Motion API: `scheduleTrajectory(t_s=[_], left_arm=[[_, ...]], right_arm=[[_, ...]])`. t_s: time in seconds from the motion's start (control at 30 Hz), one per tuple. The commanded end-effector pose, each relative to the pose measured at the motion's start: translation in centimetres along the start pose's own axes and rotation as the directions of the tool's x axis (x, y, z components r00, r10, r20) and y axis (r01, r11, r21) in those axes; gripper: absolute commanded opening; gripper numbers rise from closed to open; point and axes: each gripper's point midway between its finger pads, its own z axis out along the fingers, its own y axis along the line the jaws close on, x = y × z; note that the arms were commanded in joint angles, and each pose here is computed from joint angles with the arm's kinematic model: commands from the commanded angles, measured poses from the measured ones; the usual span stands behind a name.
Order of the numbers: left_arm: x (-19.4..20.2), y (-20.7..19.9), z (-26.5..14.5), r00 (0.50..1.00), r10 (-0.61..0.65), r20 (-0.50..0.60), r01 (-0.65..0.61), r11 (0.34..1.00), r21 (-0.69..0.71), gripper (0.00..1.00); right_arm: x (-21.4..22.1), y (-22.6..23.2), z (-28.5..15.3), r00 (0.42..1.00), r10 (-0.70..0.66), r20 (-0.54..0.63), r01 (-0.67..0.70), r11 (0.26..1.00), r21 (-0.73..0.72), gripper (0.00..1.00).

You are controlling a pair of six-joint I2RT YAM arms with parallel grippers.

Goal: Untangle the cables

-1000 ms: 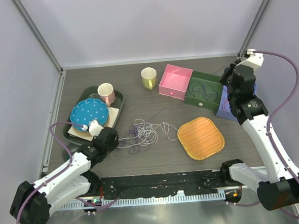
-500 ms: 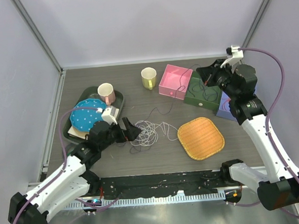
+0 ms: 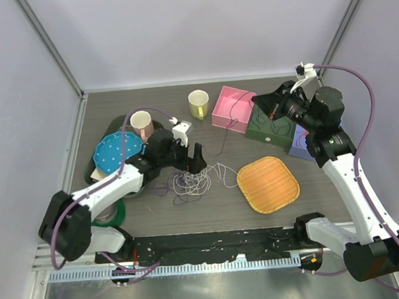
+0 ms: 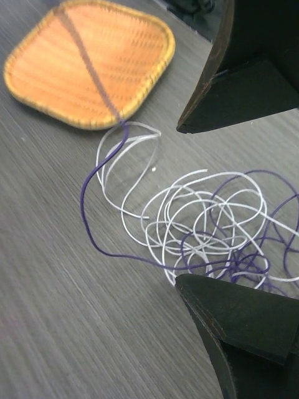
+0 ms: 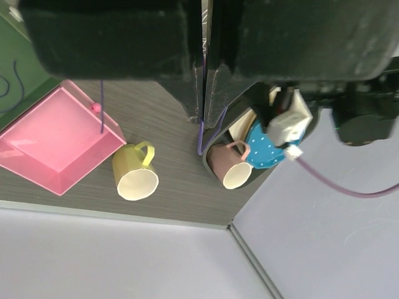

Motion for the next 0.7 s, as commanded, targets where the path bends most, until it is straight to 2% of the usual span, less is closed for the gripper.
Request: scheduleTrajectory(t_s=[0.0,0.13,0.23,0.33,0.37,0.5,0.53,0.57,0.67], left_arm=[[-1.6,0.4,2.3,0.998,0.061,-0.003,-0.061,0.998,0.013,1.0],[-2.0,2.1,5.2,0.998,0.049,-0.049,-0.051,0.997,-0.053,1.0],[-1.4,3.3,6.8,0.994,0.062,-0.087,-0.069,0.994,-0.081,0.95],[-1.8,3.9,8.1,0.994,0.048,-0.099,-0.057,0.995,-0.084,0.84],[-1.2,4.2,8.7,0.992,0.038,-0.123,-0.05,0.995,-0.089,0.78],[0.1,6.1,9.6,0.987,-0.009,-0.16,-0.016,0.988,-0.156,0.69],[0.3,6.1,9.6,0.986,-0.028,-0.166,0.003,0.988,-0.152,0.64],[0.2,5.9,9.7,0.987,-0.033,-0.159,0.011,0.99,-0.139,0.5],[-0.6,5.3,9.7,0.99,-0.052,-0.13,0.037,0.993,-0.115,0.28]], right_arm=[[-1.7,2.6,-0.8,0.999,-0.018,0.049,0.023,0.994,-0.103,0.01],[-1.6,3.7,-0.7,0.999,-0.001,0.042,0.008,0.986,-0.169,0.01],[-1.4,4.4,-0.6,1.0,0.011,0.028,-0.005,0.977,-0.212,0.01],[-1.2,4.7,-0.6,1.0,0.024,0.017,-0.02,0.972,-0.235,0.01],[-1.2,4.8,-0.7,1.0,0.024,0.017,-0.019,0.971,-0.239,0.01],[-1.3,5.0,-1.0,0.999,0.026,0.021,-0.02,0.97,-0.243,0.01],[-1.4,5.2,-1.1,0.999,0.025,0.026,-0.018,0.969,-0.245,0.01],[-1.4,5.3,-1.2,0.999,0.024,0.03,-0.016,0.968,-0.25,0.01],[-1.5,5.4,-1.3,0.999,0.025,0.033,-0.016,0.968,-0.25,0.01]])
